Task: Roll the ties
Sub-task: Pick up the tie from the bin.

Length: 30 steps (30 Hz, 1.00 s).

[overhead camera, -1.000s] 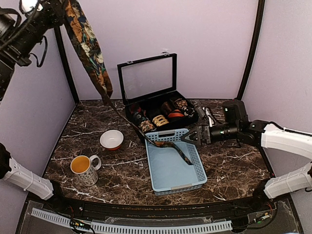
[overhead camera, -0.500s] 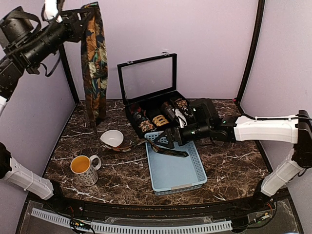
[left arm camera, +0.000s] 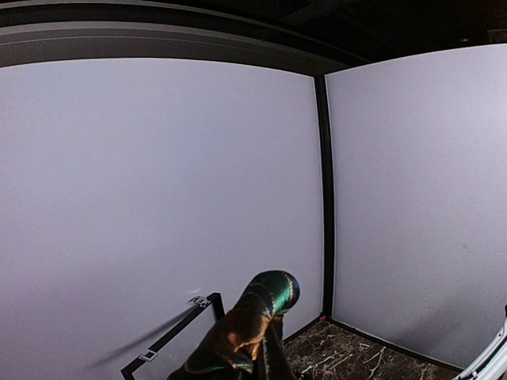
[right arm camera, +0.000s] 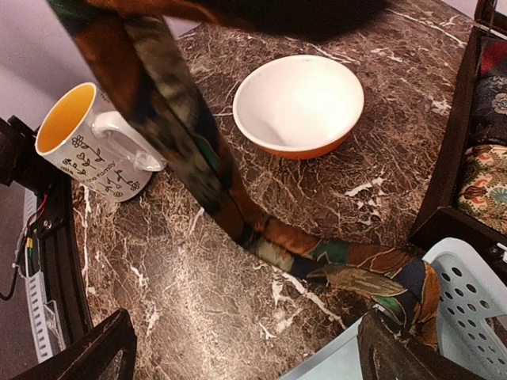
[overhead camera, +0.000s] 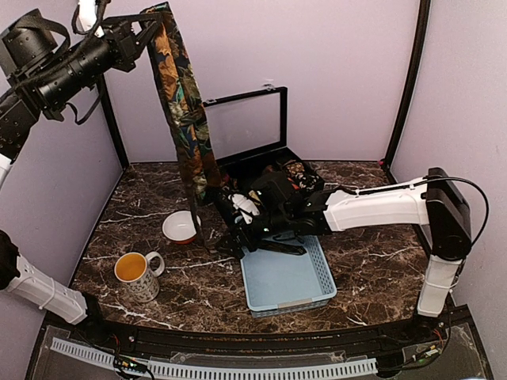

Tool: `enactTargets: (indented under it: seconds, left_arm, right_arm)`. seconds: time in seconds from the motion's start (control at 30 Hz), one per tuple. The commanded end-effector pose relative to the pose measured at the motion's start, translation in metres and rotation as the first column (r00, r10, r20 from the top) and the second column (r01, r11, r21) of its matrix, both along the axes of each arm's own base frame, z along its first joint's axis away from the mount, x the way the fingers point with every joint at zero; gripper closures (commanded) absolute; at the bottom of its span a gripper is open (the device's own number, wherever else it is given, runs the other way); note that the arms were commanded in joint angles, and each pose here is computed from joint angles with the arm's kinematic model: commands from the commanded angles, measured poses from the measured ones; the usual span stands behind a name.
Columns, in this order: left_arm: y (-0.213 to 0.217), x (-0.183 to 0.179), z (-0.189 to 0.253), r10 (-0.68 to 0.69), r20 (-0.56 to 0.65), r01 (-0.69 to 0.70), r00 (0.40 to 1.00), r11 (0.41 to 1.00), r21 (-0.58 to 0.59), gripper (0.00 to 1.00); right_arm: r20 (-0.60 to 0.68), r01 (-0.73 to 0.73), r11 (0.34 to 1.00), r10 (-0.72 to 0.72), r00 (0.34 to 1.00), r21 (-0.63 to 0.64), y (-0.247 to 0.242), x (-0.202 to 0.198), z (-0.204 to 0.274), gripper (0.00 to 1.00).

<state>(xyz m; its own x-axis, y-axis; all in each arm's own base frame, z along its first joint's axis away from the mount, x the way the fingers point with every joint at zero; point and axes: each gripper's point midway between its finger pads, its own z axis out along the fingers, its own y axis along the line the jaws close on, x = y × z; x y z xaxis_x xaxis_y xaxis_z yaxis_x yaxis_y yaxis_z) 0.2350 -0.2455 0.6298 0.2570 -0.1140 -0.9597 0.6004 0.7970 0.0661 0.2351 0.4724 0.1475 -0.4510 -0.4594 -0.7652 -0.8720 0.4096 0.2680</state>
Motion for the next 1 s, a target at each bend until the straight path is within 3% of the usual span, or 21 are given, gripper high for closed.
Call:
enactTargets:
  seconds: [0.0,0.17,0.47,0.6,0.67,0.8,0.87,0.97]
  left_arm:
    - [0.022,-0.017,0.032,0.003,0.08,0.003,0.997,0.997,-0.071,1.0]
    - [0.026,-0.018,0.036,0.019,0.097,-0.012,0.995,0.997,-0.075,1.0]
    - [0.037,-0.023,0.044,0.041,0.123,-0.031,0.992,0.996,-0.086,1.0]
    - [0.041,-0.025,0.048,0.048,0.137,-0.036,0.989,0.995,-0.094,1.0]
    - [0.043,-0.027,0.05,0.052,0.14,-0.038,0.989,0.994,-0.101,1.0]
    - [0.048,-0.028,0.048,0.064,0.138,-0.05,0.988,0.994,-0.1,1.0]
    - [0.05,-0.028,0.045,0.074,0.141,-0.059,0.987,0.993,-0.104,1.0]
    - [0.05,-0.024,0.032,0.093,0.131,-0.081,0.987,0.992,-0.096,1.0]
  right_arm:
    - [0.055,-0.097,0.993,0.094,0.994,0.063,0.022,-0.009,0.014,0.03]
    - [0.045,-0.076,0.996,0.073,0.996,0.055,0.053,0.001,-0.002,0.03]
    - [0.159,-0.123,0.992,0.124,0.979,-0.017,0.08,-0.006,-0.033,0.03]
    - [0.205,-0.046,0.995,0.063,0.977,-0.086,0.083,0.014,-0.063,0.02]
    - [0.24,0.011,0.995,0.014,0.971,-0.102,0.081,0.028,-0.067,0.15]
    - [0.293,0.117,0.99,-0.09,0.952,-0.076,0.074,0.05,-0.045,0.65]
    - [0.312,0.139,0.989,-0.119,0.943,-0.044,0.072,0.054,-0.021,0.96]
    - [0.327,0.142,0.989,-0.143,0.934,0.027,0.068,0.053,0.025,1.0]
